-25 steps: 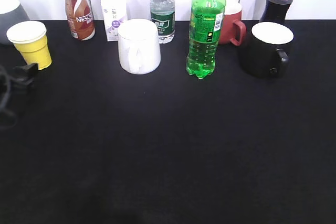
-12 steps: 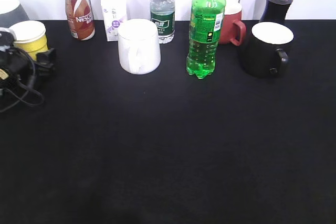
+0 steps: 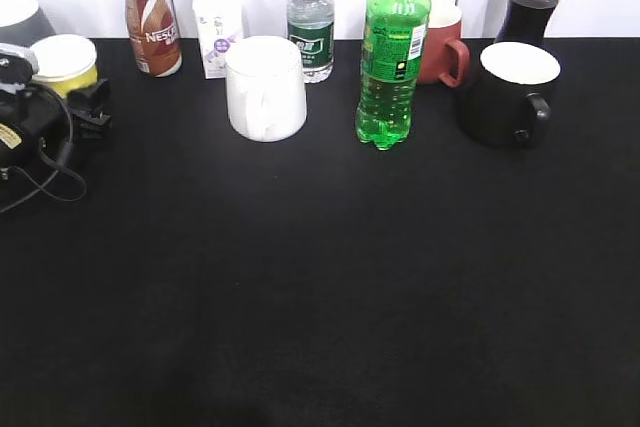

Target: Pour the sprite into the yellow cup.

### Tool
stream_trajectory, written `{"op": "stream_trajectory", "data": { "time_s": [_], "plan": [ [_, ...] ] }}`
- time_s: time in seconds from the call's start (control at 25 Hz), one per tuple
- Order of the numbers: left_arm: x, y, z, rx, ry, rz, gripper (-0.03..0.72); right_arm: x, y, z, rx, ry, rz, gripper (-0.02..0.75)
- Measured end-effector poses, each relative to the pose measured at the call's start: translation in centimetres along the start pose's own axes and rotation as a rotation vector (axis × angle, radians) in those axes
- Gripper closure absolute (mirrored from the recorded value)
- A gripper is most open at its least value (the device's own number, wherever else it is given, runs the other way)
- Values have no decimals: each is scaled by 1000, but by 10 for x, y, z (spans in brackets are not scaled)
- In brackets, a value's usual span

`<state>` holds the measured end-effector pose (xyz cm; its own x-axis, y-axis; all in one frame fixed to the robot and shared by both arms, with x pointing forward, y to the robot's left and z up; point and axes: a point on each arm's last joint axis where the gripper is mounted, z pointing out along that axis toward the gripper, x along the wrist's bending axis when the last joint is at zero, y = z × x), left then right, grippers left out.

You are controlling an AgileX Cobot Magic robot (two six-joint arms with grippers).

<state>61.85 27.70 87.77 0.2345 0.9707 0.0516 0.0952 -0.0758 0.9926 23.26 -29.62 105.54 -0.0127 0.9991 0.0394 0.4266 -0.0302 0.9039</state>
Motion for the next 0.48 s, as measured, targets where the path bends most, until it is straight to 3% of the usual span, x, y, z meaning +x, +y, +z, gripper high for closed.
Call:
{"op": "stream_trajectory", "data": {
  "time_s": [0.12, 0.24, 0.48],
  "plan": [
    [-10, 16, -25, -36, -61, 24, 258, 2, 3, -1, -19, 24, 14, 152],
    [-26, 43, -65, -59, -159, 26, 245, 5, 35, 11, -225, 63, 58, 152],
    [-51, 69, -112, -62, -357, 43, 230, -8, 39, 132, -432, -27, 83, 152]
  ]
}}
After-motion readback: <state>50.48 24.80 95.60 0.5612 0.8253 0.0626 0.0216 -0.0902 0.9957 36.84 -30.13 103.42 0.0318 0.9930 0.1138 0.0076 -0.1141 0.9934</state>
